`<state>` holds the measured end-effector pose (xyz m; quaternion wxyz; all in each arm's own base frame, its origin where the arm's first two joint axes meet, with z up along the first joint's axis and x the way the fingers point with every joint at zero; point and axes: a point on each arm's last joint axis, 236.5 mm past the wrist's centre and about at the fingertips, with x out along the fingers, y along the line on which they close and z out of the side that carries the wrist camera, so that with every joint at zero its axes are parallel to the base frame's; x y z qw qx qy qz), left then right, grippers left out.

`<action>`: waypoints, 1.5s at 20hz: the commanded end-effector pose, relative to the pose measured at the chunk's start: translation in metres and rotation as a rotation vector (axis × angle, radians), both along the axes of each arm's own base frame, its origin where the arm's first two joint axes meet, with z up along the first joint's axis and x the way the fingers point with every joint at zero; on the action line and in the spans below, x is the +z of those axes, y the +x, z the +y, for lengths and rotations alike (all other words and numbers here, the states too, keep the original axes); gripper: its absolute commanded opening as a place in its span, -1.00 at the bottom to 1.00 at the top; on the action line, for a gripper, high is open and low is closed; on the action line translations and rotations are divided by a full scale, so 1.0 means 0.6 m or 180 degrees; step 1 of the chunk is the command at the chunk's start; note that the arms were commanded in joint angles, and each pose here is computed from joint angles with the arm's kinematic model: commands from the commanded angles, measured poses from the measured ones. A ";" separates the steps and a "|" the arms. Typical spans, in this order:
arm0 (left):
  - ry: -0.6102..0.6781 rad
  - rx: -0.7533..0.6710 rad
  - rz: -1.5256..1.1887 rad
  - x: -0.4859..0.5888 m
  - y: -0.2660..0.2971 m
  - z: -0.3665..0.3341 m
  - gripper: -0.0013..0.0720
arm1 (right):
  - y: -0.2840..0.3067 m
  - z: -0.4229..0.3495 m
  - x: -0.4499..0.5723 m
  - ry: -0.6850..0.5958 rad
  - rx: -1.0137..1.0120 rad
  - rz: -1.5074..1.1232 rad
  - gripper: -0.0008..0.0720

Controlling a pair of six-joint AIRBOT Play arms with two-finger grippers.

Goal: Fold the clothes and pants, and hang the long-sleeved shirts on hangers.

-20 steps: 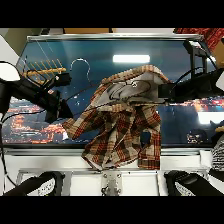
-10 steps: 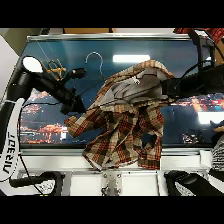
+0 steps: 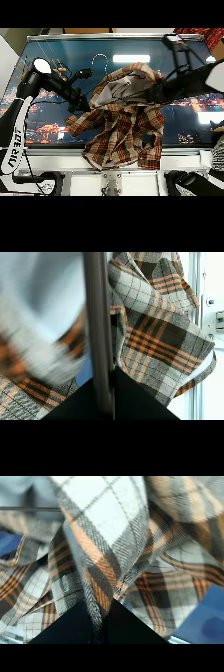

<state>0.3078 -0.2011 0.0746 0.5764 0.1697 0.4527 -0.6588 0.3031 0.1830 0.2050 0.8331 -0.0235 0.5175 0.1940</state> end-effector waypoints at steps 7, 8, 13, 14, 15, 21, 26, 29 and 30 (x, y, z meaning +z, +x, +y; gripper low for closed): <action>0.0000 -0.0040 0.0039 0.001 -0.006 0.001 -0.91 | 0.017 0.148 -0.011 0.0194 0.0690 -0.0367 -0.90; -0.0008 -0.0061 0.0025 0.001 -0.006 0.001 -0.91 | 0.014 0.163 -0.009 0.0258 0.0766 -0.0376 -0.90; -0.0042 -0.0203 -0.0048 0.001 -0.010 0.003 -0.92 | -0.011 0.212 -0.012 0.0487 0.1102 -0.0164 -0.90; -0.0042 -0.0207 -0.0046 0.001 -0.011 0.003 -0.92 | -0.012 0.215 -0.010 0.0479 0.1126 -0.0145 -0.90; -0.0040 -0.0221 -0.0032 0.001 -0.013 0.004 -0.92 | -0.013 0.216 -0.008 0.0464 0.1143 -0.0127 -0.90; -0.0040 -0.0248 -0.0010 0.002 -0.017 0.005 -0.91 | -0.007 0.223 0.003 0.0441 0.1235 -0.0186 -0.90; -0.0039 -0.0247 -0.0014 0.002 -0.016 0.005 -0.91 | -0.009 0.230 0.004 0.0415 0.1355 -0.0254 -0.90; -0.0020 -0.0211 -0.0060 -0.001 -0.009 0.005 -0.91 | -0.013 0.247 -0.004 0.0429 0.1414 -0.0241 -0.90; -0.0019 -0.0209 -0.0062 -0.001 -0.009 0.005 -0.91 | -0.021 0.258 -0.008 0.0409 0.1515 -0.0255 -0.90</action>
